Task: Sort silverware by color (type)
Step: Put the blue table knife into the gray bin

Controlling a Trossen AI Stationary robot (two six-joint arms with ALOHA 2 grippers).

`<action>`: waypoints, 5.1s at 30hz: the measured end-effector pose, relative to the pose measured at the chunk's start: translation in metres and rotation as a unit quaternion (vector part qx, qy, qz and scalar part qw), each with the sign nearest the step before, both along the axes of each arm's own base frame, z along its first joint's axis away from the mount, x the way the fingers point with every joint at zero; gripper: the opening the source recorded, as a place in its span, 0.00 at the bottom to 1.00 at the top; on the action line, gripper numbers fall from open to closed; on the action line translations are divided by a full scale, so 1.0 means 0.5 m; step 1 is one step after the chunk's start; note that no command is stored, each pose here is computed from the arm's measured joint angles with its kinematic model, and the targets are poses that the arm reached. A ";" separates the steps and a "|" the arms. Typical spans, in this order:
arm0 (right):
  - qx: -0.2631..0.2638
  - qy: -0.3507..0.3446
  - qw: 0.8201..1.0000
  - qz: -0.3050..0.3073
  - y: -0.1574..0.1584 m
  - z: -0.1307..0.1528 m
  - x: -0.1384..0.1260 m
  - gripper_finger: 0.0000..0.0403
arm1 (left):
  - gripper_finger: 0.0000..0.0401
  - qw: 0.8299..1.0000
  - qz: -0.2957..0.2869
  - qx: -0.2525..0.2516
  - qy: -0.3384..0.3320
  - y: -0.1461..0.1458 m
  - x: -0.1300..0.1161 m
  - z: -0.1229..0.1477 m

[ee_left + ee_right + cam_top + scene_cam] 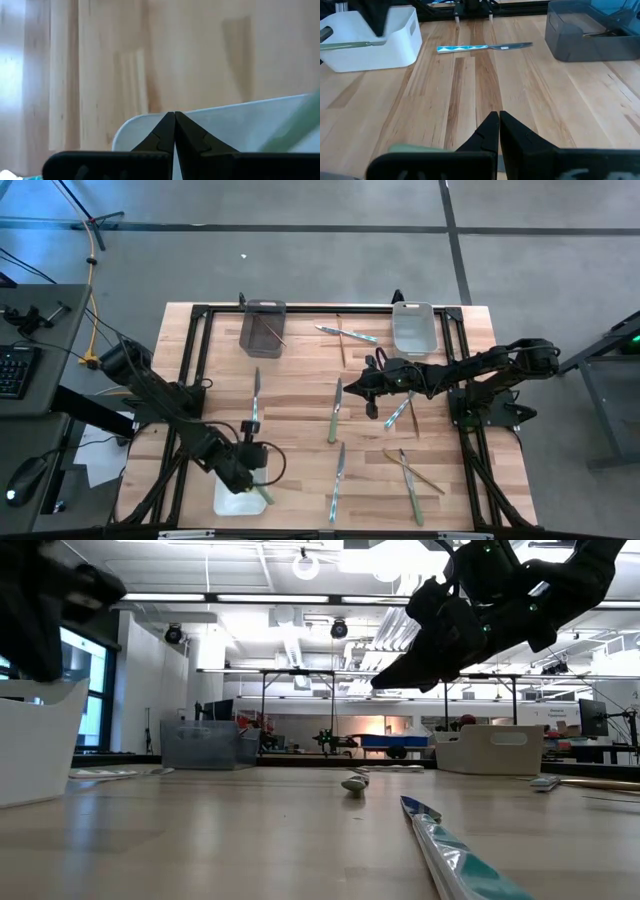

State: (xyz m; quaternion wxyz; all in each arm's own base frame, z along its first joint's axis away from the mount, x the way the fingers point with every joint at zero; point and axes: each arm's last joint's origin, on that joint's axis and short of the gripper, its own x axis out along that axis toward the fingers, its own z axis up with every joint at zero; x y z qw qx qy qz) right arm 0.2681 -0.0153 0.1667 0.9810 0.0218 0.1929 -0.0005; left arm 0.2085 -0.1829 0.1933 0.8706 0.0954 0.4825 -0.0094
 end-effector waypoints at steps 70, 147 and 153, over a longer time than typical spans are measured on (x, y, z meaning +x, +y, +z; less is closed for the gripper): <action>-0.327 0.431 0.837 0.086 0.161 0.078 0.001 0.02 | 0.00 0.939 -0.020 -0.165 -0.302 0.179 0.065 -0.049; -0.306 0.243 0.921 0.012 -0.279 0.039 -0.201 0.06 | 0.00 0.943 0.007 -0.093 -0.319 0.178 0.062 -0.049; -0.263 0.230 0.936 -0.033 -0.284 0.038 -0.196 0.06 | 0.00 0.944 0.007 -0.092 -0.317 0.178 0.062 -0.050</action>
